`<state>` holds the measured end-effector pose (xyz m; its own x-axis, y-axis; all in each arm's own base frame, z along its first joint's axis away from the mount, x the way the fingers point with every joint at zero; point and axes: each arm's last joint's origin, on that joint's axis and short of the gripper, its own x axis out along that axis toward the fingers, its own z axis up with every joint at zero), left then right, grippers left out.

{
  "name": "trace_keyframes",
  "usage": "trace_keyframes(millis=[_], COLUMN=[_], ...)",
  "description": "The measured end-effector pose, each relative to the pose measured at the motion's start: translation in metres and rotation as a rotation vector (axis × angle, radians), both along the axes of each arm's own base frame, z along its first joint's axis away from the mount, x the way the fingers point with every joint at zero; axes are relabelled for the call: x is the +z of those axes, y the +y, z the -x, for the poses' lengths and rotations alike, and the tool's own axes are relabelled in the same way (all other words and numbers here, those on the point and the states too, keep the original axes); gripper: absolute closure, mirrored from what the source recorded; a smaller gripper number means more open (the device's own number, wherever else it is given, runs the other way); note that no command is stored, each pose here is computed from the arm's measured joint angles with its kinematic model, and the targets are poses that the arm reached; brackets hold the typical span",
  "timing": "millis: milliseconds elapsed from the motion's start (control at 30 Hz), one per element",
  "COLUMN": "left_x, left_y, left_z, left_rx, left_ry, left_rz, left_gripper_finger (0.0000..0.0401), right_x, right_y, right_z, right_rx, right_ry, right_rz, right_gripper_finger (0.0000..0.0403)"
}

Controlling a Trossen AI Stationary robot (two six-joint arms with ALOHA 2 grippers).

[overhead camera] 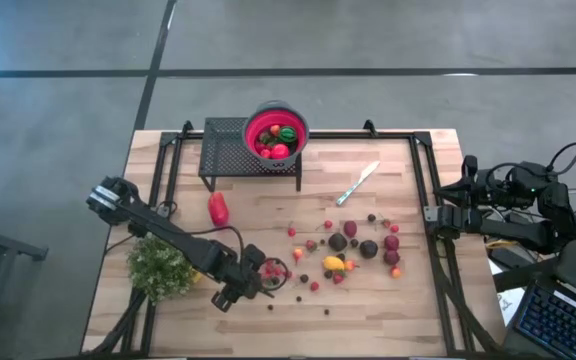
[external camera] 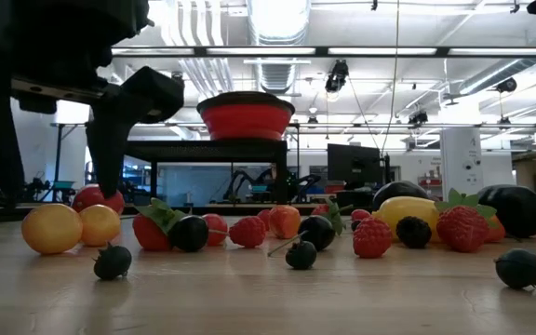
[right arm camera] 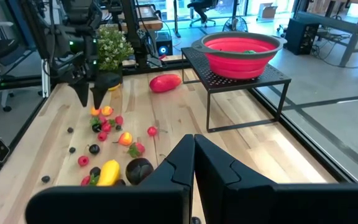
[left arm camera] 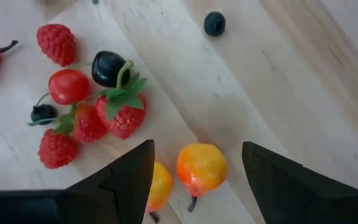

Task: Pick & Place Fruit
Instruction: Put the orange pear into the red gray strainer bowl on the shelf

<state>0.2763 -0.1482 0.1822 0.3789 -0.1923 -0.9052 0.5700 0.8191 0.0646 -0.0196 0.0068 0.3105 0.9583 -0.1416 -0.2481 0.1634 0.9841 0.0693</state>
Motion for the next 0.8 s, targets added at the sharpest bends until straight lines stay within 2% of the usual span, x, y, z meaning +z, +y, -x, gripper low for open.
trace_keyframes(millis=[800], left_x=[-0.029], left_y=[0.004], left_z=[0.013], left_rx=[-0.057], left_ry=[-0.028], left_rz=[-0.009], left_gripper_finger=[0.0153], right_x=[0.000], right_y=[0.000], right_z=[0.000], right_rx=[-0.001], right_ry=[0.000], right_rz=[0.000], right_gripper_finger=[0.0394])
